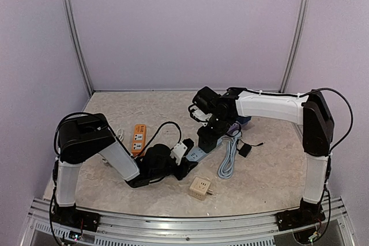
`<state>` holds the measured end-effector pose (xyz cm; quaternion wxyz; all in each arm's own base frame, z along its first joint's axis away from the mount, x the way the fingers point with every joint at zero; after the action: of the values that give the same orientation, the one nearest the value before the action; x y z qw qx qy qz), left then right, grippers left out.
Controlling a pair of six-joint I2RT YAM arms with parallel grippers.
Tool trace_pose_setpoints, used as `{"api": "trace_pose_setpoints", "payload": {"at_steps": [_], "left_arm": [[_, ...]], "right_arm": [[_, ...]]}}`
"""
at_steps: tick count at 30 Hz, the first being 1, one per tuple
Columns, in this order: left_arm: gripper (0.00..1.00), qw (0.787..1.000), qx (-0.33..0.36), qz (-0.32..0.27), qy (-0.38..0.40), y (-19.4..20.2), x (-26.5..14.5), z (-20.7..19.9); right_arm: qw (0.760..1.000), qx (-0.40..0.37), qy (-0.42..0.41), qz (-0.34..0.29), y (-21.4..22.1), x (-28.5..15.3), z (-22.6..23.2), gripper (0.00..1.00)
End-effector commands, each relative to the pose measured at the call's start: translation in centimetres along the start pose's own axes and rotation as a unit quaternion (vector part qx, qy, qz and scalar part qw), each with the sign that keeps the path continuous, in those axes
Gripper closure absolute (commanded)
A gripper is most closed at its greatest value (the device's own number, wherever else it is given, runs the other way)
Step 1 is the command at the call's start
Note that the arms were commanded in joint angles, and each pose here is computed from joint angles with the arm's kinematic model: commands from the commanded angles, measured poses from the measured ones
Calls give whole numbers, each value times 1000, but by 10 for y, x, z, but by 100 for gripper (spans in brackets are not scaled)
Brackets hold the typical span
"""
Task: Insert the plug
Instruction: Insert the plug into the socket, then move the socket to the center of the board.
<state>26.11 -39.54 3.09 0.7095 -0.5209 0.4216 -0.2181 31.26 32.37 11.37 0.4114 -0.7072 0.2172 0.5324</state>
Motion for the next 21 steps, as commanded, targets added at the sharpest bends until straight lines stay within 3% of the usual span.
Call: {"api": "trace_pose_setpoints", "payload": {"at_steps": [1,6,13,16,19,20,21], "left_arm": [[82,1000,-11,15,18,5,-7,-2],[82,1000,-13,12,12,3,-8,1],[71,1000,-16,14,-1,-1,-11,6],[48,1000,-21,13,-11,-7,-15,11],[35,999,-27,12,-18,-15,-18,14],[11,999,-30,14,-25,-16,-19,16],[2,999,-32,10,-32,-22,-22,17]], "right_arm": [[985,4,-121,123,61,58,28,86],[982,-34,-98,160,76,68,44,86],[988,-20,-82,130,59,60,38,87],[991,-18,-72,114,49,51,34,87],[993,-17,-66,97,38,43,32,87],[994,-17,-63,91,35,40,32,87],[994,-17,-63,87,31,39,31,87]]}}
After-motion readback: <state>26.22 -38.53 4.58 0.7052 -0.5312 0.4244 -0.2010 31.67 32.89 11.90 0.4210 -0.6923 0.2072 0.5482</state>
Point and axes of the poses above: each gripper's point midway between its finger pads, its own x axis out along the fingers, its own z axis along the line the jaws close on, y = z × x, the point moved 3 cm from there along -x, back along the fingers, and after that the axes turned 7 degrees about x, right-handed, at the moved point
